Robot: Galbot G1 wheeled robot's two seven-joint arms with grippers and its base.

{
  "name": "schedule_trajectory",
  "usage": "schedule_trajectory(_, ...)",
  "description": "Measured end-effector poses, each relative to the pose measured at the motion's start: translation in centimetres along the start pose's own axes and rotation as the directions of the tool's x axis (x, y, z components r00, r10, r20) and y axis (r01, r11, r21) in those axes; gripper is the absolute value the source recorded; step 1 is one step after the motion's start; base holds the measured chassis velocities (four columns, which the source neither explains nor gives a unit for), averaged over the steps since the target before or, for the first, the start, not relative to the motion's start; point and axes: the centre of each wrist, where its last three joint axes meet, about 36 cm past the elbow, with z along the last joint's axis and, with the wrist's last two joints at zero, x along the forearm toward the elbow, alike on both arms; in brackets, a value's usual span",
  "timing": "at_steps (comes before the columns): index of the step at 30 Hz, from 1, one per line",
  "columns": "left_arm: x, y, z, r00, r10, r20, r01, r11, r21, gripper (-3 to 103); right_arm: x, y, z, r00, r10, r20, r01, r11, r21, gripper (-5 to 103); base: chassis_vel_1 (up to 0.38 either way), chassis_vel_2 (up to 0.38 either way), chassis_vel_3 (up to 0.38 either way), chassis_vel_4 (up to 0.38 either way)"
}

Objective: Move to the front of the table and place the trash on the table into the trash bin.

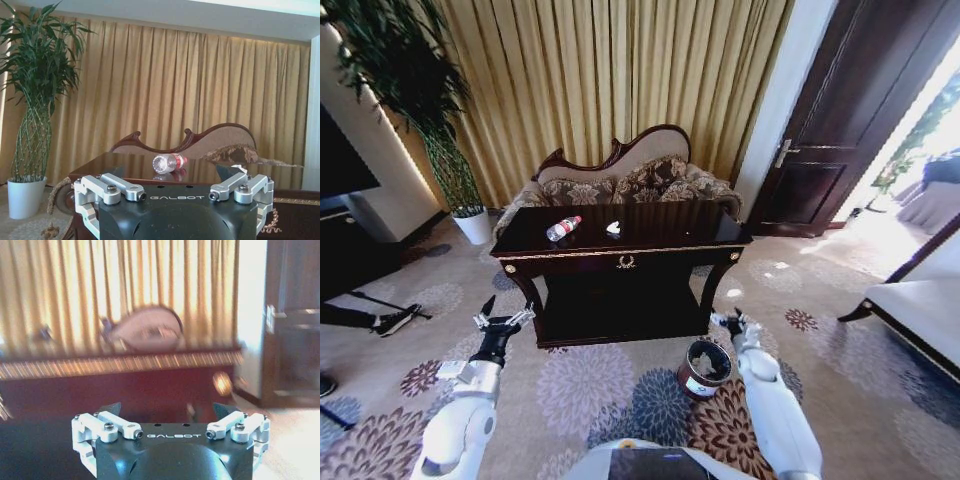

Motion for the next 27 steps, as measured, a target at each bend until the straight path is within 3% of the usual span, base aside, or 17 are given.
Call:
schedule_trajectory(2, 0.0, 0.0, 0.1, 1.000, 0.001, -0.003, -0.001, 1.000, 0.001, 100, 0.8, 1.0, -3.5, 0.997, -0.048, 0.060, 0.051, 0.998, -0.036, 100, 0.000, 0.000, 0.000, 0.000)
schedule_trajectory(8, -0.1, -0.1, 0.2, 1.000, 0.000, -0.007, 0.000, 1.000, 0.000, 100, 3.5, 4.4, -7.7, 0.979, -0.169, 0.118, 0.180, 0.979, -0.091, 100, 0.000, 0.000, 0.000, 0.000)
schedule_trajectory(16, -0.1, 0.0, 0.3, 1.000, -0.006, -0.011, 0.006, 1.000, 0.000, 100, 5.7, 8.5, -8.6, 0.948, -0.263, 0.180, 0.285, 0.952, -0.112, 100, 0.000, 0.000, 0.000, 0.000)
schedule_trajectory(27, -0.3, -0.4, 0.5, 1.000, 0.001, -0.011, -0.001, 1.000, 0.000, 100, 5.9, 9.5, -8.3, 0.941, -0.282, 0.184, 0.304, 0.947, -0.101, 100, 0.000, 0.000, 0.000, 0.000)
